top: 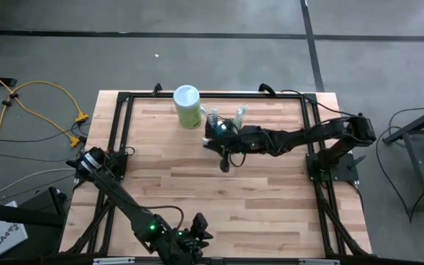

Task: Pick & Place toothbrushing station
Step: Put the blue toothbrush into the mesh organizer

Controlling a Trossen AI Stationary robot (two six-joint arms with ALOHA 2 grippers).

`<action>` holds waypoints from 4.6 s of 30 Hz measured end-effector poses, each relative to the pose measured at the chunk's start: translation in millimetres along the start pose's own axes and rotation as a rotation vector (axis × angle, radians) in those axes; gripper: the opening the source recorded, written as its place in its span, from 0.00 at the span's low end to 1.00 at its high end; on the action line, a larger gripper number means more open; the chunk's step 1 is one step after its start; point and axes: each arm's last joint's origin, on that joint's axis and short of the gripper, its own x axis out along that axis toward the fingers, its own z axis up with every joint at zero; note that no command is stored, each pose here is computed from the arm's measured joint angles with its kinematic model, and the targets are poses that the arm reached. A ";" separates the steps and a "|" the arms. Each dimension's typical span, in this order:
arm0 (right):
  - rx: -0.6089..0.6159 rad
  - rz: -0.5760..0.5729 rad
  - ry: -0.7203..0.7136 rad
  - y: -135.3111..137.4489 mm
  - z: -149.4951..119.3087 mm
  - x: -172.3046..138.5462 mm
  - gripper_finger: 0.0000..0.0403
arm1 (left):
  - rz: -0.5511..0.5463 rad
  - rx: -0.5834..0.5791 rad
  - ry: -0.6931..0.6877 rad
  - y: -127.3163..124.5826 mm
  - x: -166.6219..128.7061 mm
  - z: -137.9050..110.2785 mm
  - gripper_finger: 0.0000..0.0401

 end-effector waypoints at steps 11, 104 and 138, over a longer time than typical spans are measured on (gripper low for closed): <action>-0.141 -0.175 -0.019 -39.5 3.6 1.4 0.03 | -0.007 -0.126 0.048 -12.5 -8.4 -4.5 0.34; -0.011 -0.236 0.097 -130.8 -59.7 34.4 0.12 | -0.027 -0.155 0.088 -22.3 -15.5 -8.5 0.34; -0.024 -0.225 0.118 -126.4 -61.6 35.4 0.25 | -0.027 -0.154 0.088 -22.3 -15.5 -8.5 0.34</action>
